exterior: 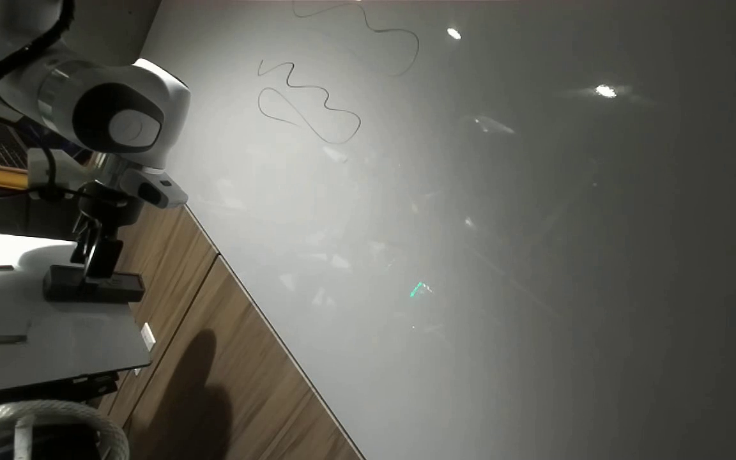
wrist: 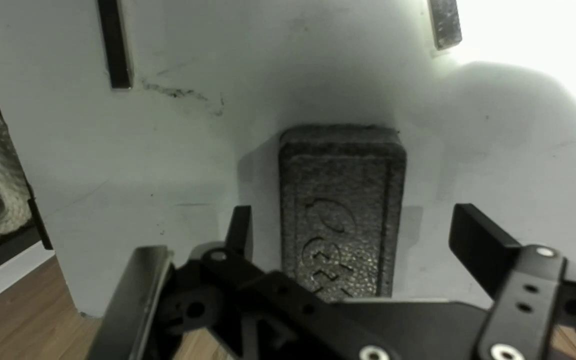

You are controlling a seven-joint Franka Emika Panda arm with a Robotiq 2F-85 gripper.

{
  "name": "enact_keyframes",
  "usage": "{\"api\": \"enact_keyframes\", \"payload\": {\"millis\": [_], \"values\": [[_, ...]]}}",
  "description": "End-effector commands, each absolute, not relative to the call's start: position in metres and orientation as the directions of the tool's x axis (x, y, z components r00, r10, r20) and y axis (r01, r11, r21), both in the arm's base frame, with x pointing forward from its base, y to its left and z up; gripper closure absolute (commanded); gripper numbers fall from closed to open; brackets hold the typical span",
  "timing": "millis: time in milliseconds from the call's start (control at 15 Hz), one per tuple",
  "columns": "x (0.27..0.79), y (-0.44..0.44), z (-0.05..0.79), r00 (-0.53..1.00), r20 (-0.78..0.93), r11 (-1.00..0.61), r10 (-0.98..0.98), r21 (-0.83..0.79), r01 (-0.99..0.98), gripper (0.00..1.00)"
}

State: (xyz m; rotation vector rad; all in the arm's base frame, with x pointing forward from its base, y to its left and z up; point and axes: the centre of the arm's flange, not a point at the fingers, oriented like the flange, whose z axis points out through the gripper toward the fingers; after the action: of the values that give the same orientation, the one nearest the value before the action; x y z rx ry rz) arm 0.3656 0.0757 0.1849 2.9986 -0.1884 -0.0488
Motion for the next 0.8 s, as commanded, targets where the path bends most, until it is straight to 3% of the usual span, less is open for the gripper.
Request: {"api": "enact_keyframes", "payload": {"millis": [0,400,733], "values": [[0.3224,0.0706,0.1916,0.992,0.013,-0.982,-0.122,0.145,-0.123,0.0],[0.3241,0.0659,0.1924,0.991,0.023,-0.979,-0.133,0.154,-0.135,0.0],[0.3241,0.0669,0.1951,0.991,0.026,-0.978,-0.134,0.16,-0.136,0.4]]}}
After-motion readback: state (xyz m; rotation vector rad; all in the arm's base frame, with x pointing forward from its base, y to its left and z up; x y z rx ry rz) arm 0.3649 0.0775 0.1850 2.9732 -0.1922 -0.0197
